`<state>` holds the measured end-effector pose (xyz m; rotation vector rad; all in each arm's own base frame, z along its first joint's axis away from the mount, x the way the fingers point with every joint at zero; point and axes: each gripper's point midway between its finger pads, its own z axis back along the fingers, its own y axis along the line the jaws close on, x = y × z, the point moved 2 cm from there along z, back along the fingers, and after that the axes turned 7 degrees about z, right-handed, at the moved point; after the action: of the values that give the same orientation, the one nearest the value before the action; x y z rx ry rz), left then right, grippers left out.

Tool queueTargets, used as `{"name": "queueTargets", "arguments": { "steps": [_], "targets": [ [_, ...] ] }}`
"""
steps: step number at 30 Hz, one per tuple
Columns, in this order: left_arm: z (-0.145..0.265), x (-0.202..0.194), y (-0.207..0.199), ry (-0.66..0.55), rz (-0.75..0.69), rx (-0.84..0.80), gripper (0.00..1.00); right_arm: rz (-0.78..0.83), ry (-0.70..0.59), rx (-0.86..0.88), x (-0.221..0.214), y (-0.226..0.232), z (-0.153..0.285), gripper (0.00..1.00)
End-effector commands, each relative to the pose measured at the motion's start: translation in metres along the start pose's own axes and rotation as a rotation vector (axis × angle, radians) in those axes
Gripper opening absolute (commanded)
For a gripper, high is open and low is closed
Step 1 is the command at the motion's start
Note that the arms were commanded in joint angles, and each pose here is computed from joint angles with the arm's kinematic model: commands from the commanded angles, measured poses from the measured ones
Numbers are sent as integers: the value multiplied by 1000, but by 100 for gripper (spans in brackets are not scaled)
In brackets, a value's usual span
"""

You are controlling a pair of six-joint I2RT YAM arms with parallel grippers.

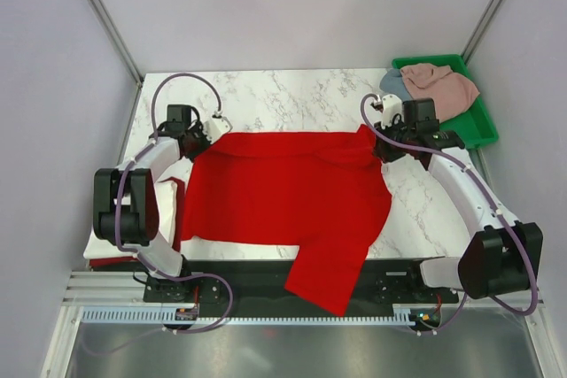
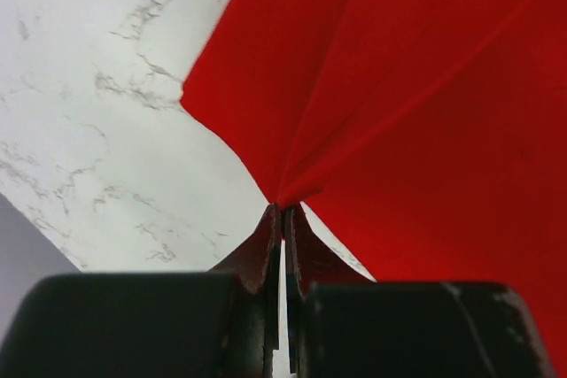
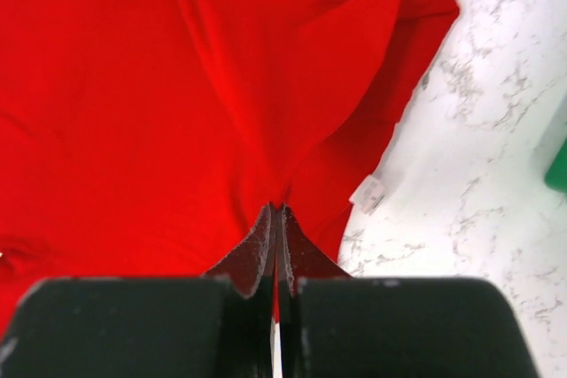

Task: Fold and stack the t-shirts
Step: Fold the tshirt

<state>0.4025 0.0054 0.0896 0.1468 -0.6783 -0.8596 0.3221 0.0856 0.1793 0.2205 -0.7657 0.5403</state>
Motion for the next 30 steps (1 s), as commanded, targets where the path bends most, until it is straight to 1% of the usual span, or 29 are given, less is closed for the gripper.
{"name": "queueTargets", "arguments": {
  "steps": [1,2,3,4,5,6,7,8,9,10,11,12,13,14,15,16,18,19,21,22,24,25,26,27,28,30],
  "targets": [
    [7,-10,-4,19,-55,-8,2,-23,9,79,-12,20,6,0],
    [6,-15,-8,32,-43,-14,2,-29,19,93,-16,23,6,2],
    [5,-19,-9,44,-30,-17,2,-34,29,107,-21,27,7,12],
    [5,-21,-10,50,-12,-18,2,-43,57,129,-28,31,9,17],
    [7,-22,-10,56,1,-18,7,-38,66,133,-30,32,11,19],
    [13,-21,-5,67,13,5,25,-35,94,136,-33,33,15,22],
    [19,-13,1,51,42,26,35,-12,76,94,-21,25,22,24],
    [25,-8,3,39,61,28,43,6,74,61,-15,18,24,29],
    [40,-4,17,-9,98,57,56,21,34,19,4,7,31,31],
    [47,6,26,-43,124,79,61,25,26,-21,11,-2,33,32],
    [51,16,30,-75,132,87,64,22,22,-33,18,-10,29,34],
    [49,20,33,-82,176,87,68,22,-26,-66,36,-21,30,34],
    [52,34,47,-109,200,110,69,6,-6,-76,36,-30,17,34],
    [50,33,47,-83,235,87,69,-2,-14,-83,42,-37,8,35],
    [41,42,58,-77,288,77,69,-2,-26,-85,52,-43,4,34],
    [36,44,60,-58,312,56,68,-18,13,-60,48,-47,-17,34],
    [33,52,62,-23,375,-7,63,-43,5,-35,60,-55,-31,34],
    [17,45,58,15,402,-44,62,-59,44,-8,52,-58,-51,34],
    [11,47,60,32,450,-70,61,-62,37,32,62,-61,-65,34],
    [-2,42,58,56,471,-89,61,-76,67,47,54,-65,-81,34],
    [-8,43,60,57,519,-97,61,-85,61,47,61,-75,-91,34],
    [-21,36,57,85,545,-116,61,-101,84,55,54,-80,-103,34],
    [-24,35,55,95,580,-128,61,-107,73,43,59,-88,-105,34],
    [-27,38,58,90,600,-135,61,-111,74,39,59,-92,-109,35],
    [-36,31,53,117,630,-166,61,-124,93,43,53,-96,-118,35],
    [-42,30,56,120,681,-173,61,-123,83,31,57,-104,-122,35]
  ]
}}
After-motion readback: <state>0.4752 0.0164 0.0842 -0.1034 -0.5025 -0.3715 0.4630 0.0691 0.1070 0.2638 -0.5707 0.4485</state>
